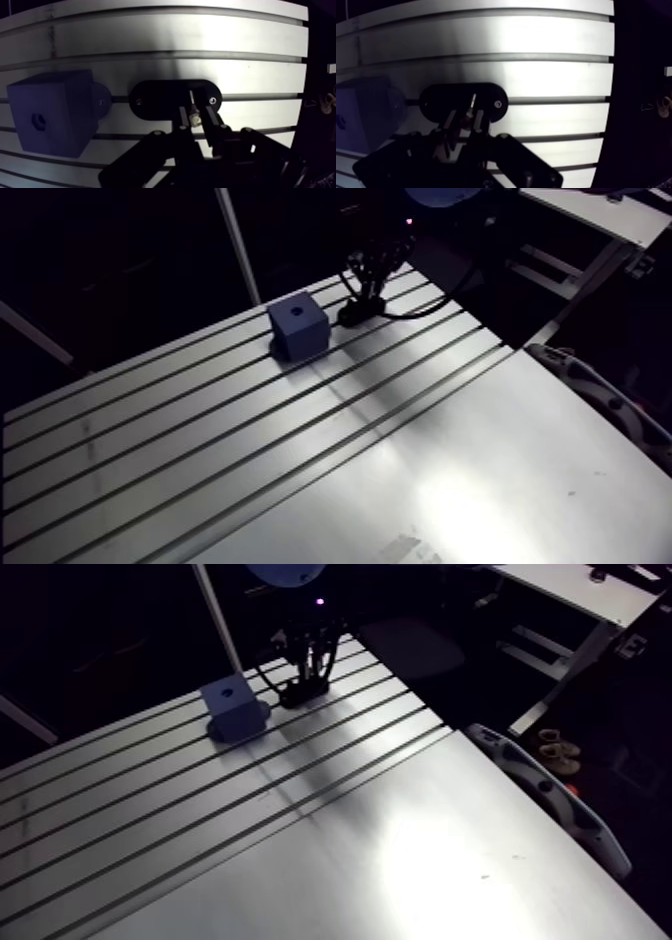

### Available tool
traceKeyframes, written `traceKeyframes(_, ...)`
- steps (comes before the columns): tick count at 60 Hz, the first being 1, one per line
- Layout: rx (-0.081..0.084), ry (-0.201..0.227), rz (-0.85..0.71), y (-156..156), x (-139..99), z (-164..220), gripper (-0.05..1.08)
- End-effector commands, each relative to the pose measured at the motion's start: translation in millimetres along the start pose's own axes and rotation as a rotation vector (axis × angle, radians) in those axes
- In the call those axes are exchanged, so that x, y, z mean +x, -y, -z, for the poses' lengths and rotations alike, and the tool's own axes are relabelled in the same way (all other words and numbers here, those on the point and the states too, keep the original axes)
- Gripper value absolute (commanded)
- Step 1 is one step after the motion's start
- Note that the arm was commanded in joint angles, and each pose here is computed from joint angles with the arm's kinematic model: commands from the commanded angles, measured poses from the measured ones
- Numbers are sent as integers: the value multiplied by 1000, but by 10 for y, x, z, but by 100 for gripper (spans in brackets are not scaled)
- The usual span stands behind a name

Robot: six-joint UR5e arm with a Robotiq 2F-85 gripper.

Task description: Pick up the M10 bolt and insert it into the hex recess until seated.

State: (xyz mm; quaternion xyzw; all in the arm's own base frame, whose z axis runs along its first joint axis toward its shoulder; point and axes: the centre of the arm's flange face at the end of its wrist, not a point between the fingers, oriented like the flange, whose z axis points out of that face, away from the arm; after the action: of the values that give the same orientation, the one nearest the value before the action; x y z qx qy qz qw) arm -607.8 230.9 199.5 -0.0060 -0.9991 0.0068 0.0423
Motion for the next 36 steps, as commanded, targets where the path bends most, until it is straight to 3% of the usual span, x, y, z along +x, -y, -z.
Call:
traceKeyframes(1,-3,-3,-1,-5,8,21,74)
traceKeyframes(36,-6,-19,-1,-9,36,108,77)
